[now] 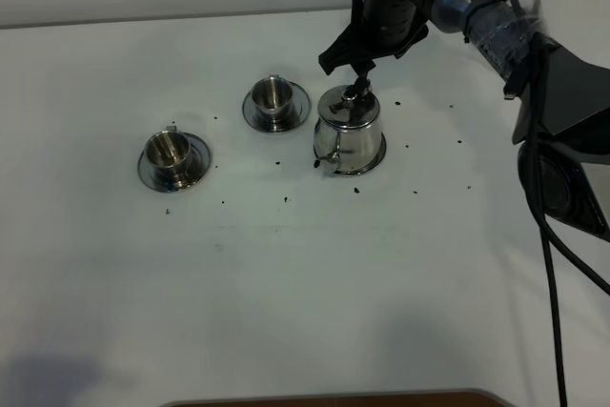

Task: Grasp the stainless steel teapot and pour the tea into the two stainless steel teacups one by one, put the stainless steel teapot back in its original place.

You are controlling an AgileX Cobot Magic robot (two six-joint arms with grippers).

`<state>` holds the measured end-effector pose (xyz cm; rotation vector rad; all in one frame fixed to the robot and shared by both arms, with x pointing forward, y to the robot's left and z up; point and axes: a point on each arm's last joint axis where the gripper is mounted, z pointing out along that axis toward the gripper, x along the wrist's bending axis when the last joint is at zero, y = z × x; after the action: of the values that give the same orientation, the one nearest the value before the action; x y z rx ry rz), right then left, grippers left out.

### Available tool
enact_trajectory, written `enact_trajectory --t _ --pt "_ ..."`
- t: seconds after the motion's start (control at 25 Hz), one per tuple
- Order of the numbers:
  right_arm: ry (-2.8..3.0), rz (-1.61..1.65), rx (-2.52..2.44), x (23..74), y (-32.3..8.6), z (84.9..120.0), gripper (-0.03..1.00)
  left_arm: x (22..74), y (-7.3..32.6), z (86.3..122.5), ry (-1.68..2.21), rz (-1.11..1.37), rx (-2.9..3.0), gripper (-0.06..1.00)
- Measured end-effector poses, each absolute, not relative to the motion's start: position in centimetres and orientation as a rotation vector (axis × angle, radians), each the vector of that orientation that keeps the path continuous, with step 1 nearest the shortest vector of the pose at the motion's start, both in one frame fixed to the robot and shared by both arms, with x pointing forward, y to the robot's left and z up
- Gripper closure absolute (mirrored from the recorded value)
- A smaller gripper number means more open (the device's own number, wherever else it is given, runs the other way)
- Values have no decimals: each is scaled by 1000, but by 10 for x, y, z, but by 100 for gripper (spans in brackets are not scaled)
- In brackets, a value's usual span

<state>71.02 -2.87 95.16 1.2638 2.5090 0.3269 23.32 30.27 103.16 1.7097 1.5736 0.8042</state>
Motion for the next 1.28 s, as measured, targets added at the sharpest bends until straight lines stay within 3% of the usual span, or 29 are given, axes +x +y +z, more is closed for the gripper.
enact_trajectory --t 0.76,1.28 --pt "2511 261 1293 705 -45 961 45 233 303 1032 1574 804 1710 55" --pt "2589 437 1245 702 -33 978 45 233 303 1032 1574 804 1710 55"
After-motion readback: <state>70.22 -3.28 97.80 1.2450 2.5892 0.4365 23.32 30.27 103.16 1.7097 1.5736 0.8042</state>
